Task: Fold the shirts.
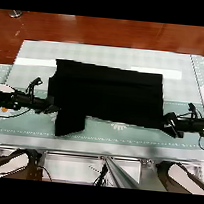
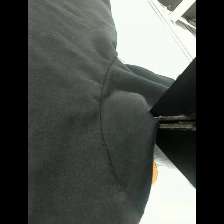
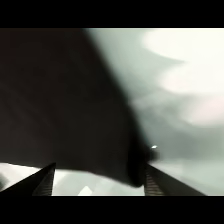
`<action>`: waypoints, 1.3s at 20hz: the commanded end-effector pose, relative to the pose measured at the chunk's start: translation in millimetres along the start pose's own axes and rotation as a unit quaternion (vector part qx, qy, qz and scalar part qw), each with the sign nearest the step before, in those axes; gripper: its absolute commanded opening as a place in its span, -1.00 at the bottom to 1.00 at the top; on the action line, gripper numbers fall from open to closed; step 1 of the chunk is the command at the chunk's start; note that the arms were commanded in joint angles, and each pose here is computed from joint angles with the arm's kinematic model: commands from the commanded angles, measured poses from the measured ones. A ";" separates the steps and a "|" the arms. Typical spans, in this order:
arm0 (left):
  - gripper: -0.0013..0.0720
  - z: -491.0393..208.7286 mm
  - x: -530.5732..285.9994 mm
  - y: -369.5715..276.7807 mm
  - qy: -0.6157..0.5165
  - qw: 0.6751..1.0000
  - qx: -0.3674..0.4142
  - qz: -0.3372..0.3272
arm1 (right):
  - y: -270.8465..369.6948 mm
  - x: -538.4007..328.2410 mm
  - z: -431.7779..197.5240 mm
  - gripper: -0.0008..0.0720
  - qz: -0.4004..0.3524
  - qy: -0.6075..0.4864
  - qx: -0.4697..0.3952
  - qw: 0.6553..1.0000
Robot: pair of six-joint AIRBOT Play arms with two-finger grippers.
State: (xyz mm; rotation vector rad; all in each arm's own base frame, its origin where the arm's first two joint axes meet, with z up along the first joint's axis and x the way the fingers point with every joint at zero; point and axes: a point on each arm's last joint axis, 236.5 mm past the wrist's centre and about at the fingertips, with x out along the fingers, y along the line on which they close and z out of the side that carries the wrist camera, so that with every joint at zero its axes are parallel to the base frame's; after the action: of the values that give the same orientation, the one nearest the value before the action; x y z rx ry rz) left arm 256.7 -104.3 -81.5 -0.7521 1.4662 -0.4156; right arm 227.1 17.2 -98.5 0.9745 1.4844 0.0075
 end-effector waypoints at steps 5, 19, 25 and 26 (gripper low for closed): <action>-0.88 14.9 -11.9 -10.6 -0.012 0.998 0.054 -0.004 | 51.3 6.2 30.9 -0.91 0.014 -0.026 -0.108 0.994; -0.88 221.4 -44.9 -66.8 -0.116 0.991 0.060 -0.011 | 162.9 -32.0 174.1 -0.91 0.078 -0.127 -0.162 0.975; -0.88 281.7 -28.0 -61.9 -0.112 0.993 0.035 -0.025 | 180.9 -18.1 229.7 -0.91 0.110 -0.134 -0.139 0.975; -0.89 285.9 -23.9 -62.0 -0.111 0.993 0.038 -0.025 | 183.8 -16.4 237.6 -0.91 0.115 -0.136 -0.138 0.974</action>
State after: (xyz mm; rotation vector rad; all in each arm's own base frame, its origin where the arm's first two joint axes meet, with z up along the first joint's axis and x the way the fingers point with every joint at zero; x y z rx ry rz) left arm 525.5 -73.2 -29.1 -0.7284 1.2108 -0.4155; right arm 492.3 1.2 -29.9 0.8301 1.1141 0.2261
